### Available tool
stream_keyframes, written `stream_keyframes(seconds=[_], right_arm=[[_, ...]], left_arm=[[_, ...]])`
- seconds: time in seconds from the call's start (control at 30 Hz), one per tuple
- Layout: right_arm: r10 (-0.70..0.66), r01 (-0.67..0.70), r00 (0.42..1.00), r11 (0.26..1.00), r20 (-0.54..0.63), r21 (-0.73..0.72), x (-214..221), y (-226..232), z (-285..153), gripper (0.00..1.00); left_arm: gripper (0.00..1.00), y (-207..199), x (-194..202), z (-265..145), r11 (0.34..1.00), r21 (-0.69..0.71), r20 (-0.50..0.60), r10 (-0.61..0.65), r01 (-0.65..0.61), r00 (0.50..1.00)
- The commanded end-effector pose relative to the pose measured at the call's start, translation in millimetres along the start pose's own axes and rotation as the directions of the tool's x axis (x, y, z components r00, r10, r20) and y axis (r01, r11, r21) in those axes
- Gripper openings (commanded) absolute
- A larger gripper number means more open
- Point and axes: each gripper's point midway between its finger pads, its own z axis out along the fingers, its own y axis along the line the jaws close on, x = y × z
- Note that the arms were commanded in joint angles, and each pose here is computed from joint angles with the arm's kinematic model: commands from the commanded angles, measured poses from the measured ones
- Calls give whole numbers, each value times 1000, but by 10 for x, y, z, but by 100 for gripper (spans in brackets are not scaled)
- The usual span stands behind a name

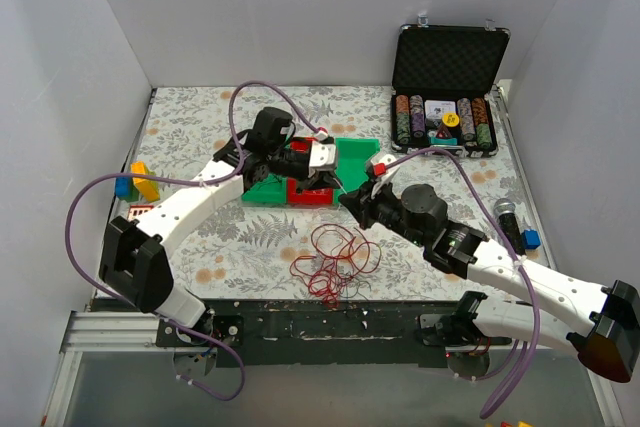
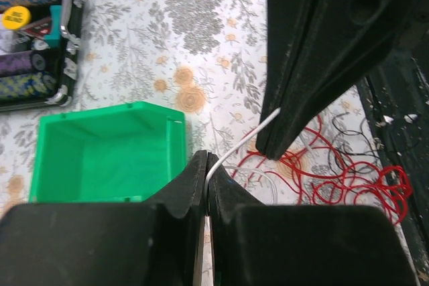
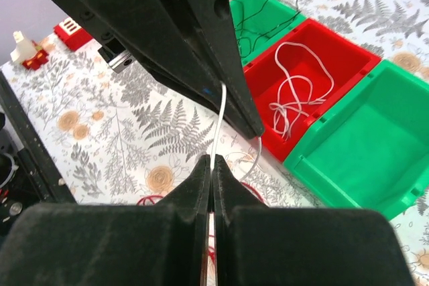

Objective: Untangle the cables

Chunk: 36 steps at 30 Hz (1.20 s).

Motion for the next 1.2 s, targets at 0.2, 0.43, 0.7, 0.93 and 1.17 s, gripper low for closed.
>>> stream_keyframes(seconds=[0.2, 0.43, 0.7, 0.93, 1.17], right_arm=[[-29, 16, 991, 995, 127, 102, -393, -164, -108, 51], [2, -18, 994, 991, 114, 135, -242, -241, -143, 59], [12, -25, 996, 989, 88, 147, -87, -277, -142, 57], [18, -30, 997, 984, 71, 178, 20, -343, -186, 57], [20, -31, 998, 982, 62, 184, 51, -356, -195, 56]], left_arm=[[0, 1388, -1170, -978, 868, -496, 182, 142, -34, 973], [0, 1790, -1582, -1411, 731, -681, 220, 265, -47, 939], [0, 1845, -1427, -1300, 754, -656, 220, 228, -29, 949], [0, 1801, -985, -1166, 754, -656, 160, 181, -33, 970], [0, 1836, -582, -1078, 743, -668, 98, 127, -29, 987]])
